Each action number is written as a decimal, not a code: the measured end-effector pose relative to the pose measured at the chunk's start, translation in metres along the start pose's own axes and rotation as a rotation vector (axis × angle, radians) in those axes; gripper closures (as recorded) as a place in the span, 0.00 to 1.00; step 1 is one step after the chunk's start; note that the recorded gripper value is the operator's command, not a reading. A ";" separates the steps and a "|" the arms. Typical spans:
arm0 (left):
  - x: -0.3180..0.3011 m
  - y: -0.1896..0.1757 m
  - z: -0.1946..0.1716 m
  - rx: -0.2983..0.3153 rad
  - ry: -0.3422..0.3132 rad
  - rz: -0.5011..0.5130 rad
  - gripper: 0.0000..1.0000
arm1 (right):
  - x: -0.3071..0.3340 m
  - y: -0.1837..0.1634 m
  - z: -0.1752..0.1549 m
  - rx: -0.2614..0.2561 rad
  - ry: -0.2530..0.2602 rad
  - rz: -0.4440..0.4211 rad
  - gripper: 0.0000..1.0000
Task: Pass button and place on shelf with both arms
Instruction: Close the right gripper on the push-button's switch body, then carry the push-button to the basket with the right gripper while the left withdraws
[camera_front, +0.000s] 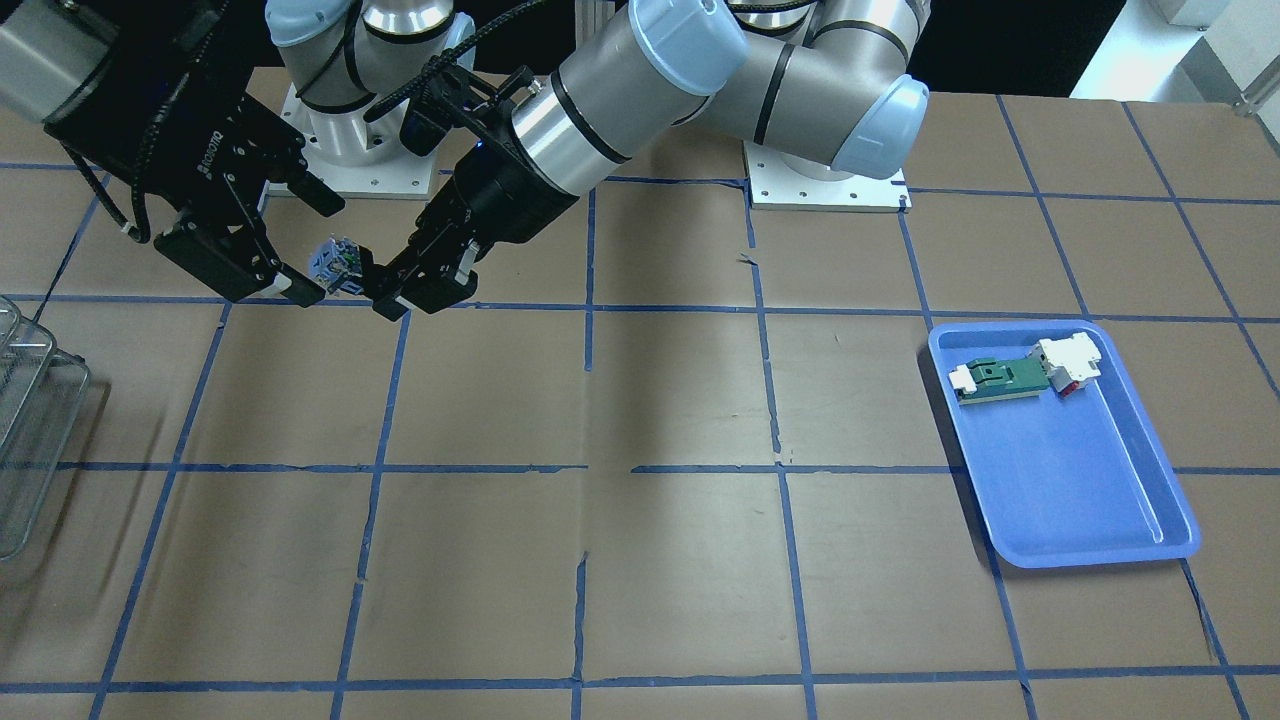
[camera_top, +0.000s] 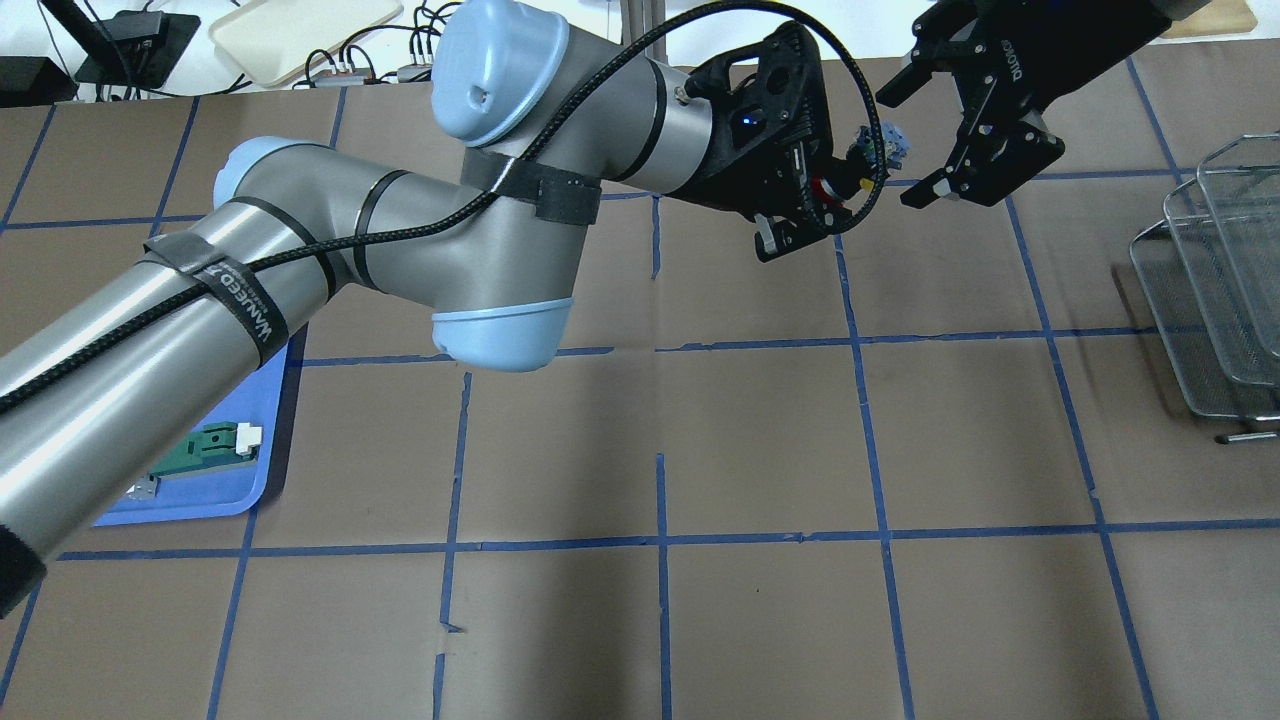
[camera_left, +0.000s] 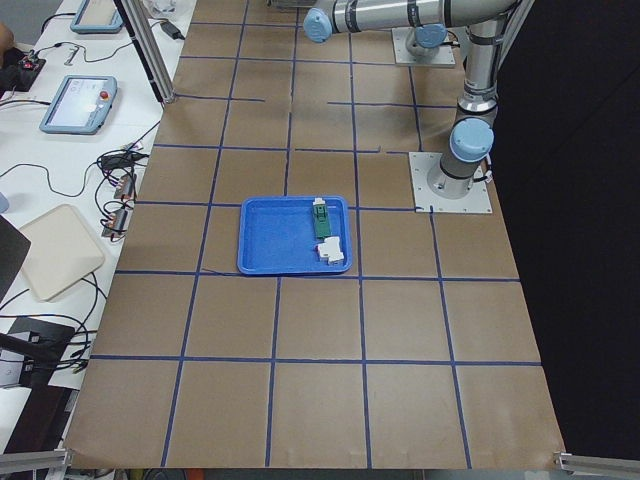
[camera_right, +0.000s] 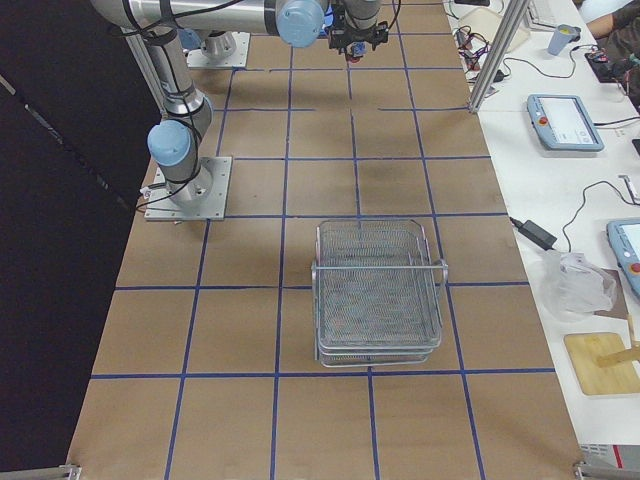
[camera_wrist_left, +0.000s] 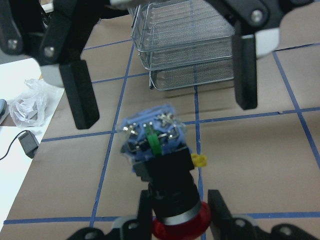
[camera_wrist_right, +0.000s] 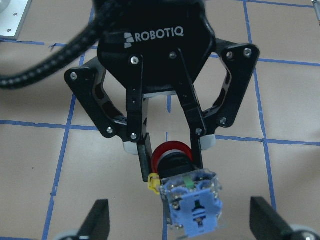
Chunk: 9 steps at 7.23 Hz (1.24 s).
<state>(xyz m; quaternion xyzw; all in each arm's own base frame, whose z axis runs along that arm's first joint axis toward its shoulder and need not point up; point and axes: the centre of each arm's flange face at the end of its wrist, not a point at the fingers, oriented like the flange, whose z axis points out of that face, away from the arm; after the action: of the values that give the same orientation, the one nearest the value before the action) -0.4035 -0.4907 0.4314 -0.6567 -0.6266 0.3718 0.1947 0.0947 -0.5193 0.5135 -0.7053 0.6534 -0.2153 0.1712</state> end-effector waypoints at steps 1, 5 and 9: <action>0.001 -0.001 -0.001 0.001 -0.001 0.000 1.00 | 0.000 0.000 0.001 0.002 -0.003 0.002 0.00; 0.002 0.000 -0.002 -0.001 0.000 -0.003 1.00 | 0.000 0.000 0.002 0.010 0.002 0.006 1.00; 0.003 -0.002 -0.005 -0.003 -0.005 -0.002 0.00 | 0.002 0.000 0.002 0.010 0.008 0.002 1.00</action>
<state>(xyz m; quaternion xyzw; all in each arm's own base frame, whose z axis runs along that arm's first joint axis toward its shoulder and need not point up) -0.4019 -0.4870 0.4355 -0.6553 -0.6284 0.3723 0.1925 0.0954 -0.5211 0.5120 -0.7029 0.6537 -0.2214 0.1722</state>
